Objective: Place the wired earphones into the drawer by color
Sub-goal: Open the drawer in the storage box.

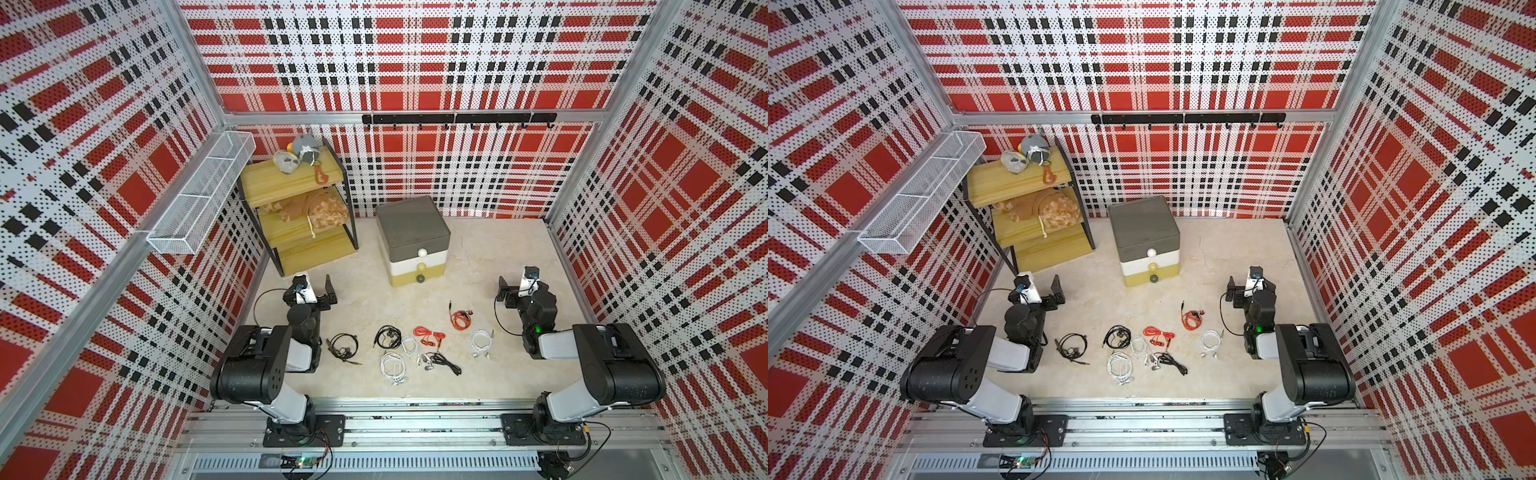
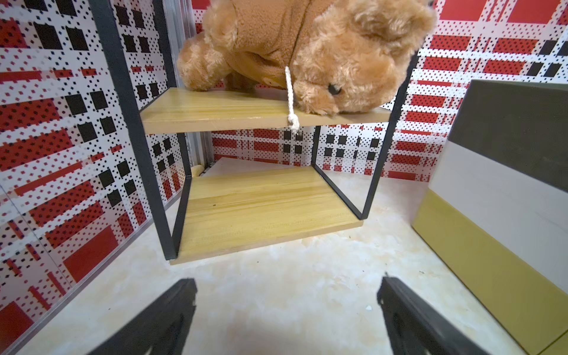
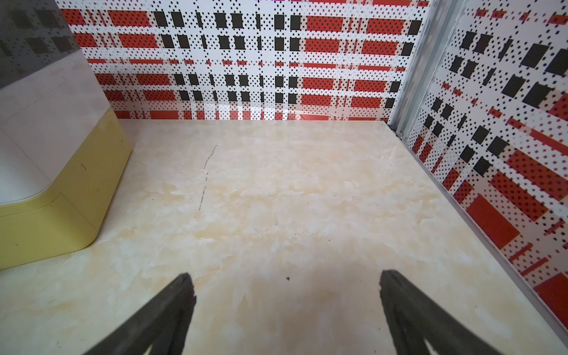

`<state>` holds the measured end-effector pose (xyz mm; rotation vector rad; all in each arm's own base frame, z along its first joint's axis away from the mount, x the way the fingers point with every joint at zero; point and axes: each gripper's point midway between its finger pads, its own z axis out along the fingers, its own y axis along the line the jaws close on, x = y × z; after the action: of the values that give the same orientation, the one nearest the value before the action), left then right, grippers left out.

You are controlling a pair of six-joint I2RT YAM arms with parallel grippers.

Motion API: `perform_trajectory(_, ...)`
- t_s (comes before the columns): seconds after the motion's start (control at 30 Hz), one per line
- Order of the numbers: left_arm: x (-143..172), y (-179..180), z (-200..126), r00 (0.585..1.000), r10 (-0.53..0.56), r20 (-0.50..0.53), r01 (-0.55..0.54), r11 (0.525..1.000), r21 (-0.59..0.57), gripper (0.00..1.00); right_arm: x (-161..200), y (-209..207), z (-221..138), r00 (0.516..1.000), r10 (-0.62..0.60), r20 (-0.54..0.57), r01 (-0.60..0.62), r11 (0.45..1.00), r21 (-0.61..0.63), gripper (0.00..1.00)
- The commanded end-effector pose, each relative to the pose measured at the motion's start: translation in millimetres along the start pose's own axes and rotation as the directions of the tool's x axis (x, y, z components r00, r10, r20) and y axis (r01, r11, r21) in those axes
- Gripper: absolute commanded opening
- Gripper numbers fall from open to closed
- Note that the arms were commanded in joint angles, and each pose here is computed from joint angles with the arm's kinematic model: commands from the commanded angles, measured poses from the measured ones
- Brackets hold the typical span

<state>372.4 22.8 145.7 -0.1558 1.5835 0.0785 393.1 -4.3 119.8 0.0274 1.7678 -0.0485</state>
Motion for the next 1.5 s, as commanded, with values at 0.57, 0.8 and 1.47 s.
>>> perform_trajectory(0.57, -108, -14, -36, 0.958, -0.221, 0.185, 0.232, 0.972, -0.039, 0.99, -60, 11, -12, 0.971, 0.159, -0.181, -0.167, 0.985, -0.032, 1.00)
perform_trajectory(0.8, -119, -19, -32, 0.875, -0.472, 0.107, 0.466, 0.881, 0.076, 0.99, -84, 86, -24, 0.947, 0.163, -0.276, -0.258, 0.899, -0.355, 1.00)
perform_trajectory(1.47, -53, -130, -42, 0.931, -0.333, -0.152, 0.366, 0.849, 0.381, 0.97, -112, 254, -24, 0.915, 0.133, -0.381, -0.327, 0.798, -0.506, 0.98)
